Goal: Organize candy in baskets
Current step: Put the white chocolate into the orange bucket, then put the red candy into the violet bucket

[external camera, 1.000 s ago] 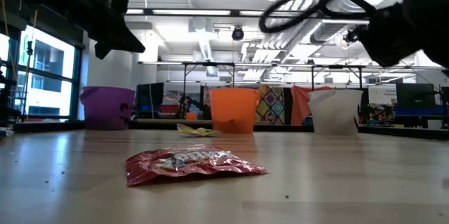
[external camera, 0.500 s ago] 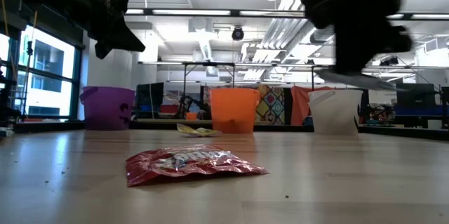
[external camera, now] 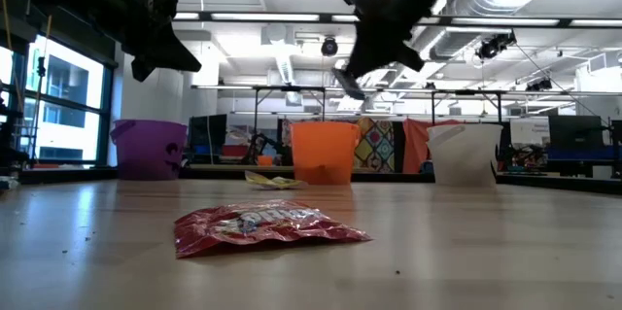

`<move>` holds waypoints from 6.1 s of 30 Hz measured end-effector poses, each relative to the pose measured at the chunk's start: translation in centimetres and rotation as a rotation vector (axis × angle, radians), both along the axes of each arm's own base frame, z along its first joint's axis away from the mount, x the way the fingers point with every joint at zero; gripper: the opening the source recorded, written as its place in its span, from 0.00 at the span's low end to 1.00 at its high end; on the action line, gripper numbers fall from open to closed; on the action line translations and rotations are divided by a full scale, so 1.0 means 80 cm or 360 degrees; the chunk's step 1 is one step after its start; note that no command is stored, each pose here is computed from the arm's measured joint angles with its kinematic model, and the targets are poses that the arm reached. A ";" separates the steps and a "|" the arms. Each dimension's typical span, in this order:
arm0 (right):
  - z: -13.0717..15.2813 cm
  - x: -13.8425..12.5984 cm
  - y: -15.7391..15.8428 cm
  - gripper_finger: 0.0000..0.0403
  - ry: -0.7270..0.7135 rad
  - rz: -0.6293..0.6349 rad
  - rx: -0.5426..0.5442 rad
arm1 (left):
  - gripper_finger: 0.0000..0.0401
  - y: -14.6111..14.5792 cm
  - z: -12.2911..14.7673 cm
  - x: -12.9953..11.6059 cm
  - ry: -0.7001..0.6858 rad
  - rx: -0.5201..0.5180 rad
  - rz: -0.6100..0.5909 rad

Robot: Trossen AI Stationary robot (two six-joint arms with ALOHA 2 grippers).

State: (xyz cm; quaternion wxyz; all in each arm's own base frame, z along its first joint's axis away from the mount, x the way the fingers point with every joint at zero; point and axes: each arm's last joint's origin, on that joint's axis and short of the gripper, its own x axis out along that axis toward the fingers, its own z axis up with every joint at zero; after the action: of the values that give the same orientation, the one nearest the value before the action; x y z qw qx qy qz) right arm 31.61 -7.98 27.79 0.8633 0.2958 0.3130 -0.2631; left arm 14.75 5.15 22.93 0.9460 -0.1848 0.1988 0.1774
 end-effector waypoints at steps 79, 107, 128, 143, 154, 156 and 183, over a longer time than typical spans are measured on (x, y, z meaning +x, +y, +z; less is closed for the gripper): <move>-0.050 -0.067 0.243 0.00 0.0354 0.0449 0.0873 | 0.20 -0.064 -0.043 0.053 0.0247 -0.0211 -0.0914; -0.059 -0.069 0.242 0.00 0.0339 0.0831 0.0506 | 0.54 -0.218 -0.117 0.190 0.0500 -0.0072 -0.1031; -0.059 -0.068 0.242 0.00 0.0334 0.0889 0.0458 | 0.24 -0.254 -0.146 0.222 0.0772 0.0239 -0.1287; -0.059 -0.066 0.238 0.00 0.0311 0.0855 0.0426 | 0.01 -0.180 -0.060 0.189 0.0940 0.0133 -0.0917; -0.055 -0.047 0.201 0.00 0.0199 0.0730 0.0363 | 0.00 -0.009 0.033 0.113 0.0776 0.0024 0.0377; -0.054 -0.044 0.190 0.00 0.0187 0.0697 0.0353 | 0.00 0.017 0.042 0.091 0.0782 0.0002 0.0604; -0.046 -0.025 0.144 0.00 -0.0013 0.0495 0.0398 | 0.18 0.160 0.047 -0.033 0.0827 -0.0383 0.1403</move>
State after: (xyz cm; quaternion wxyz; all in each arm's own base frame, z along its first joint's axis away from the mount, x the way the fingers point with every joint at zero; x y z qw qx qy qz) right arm 29.59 3.58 24.14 0.8514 0.3499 0.3816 -0.0843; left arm 12.11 17.97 26.72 0.6732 -0.3082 0.3491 0.5744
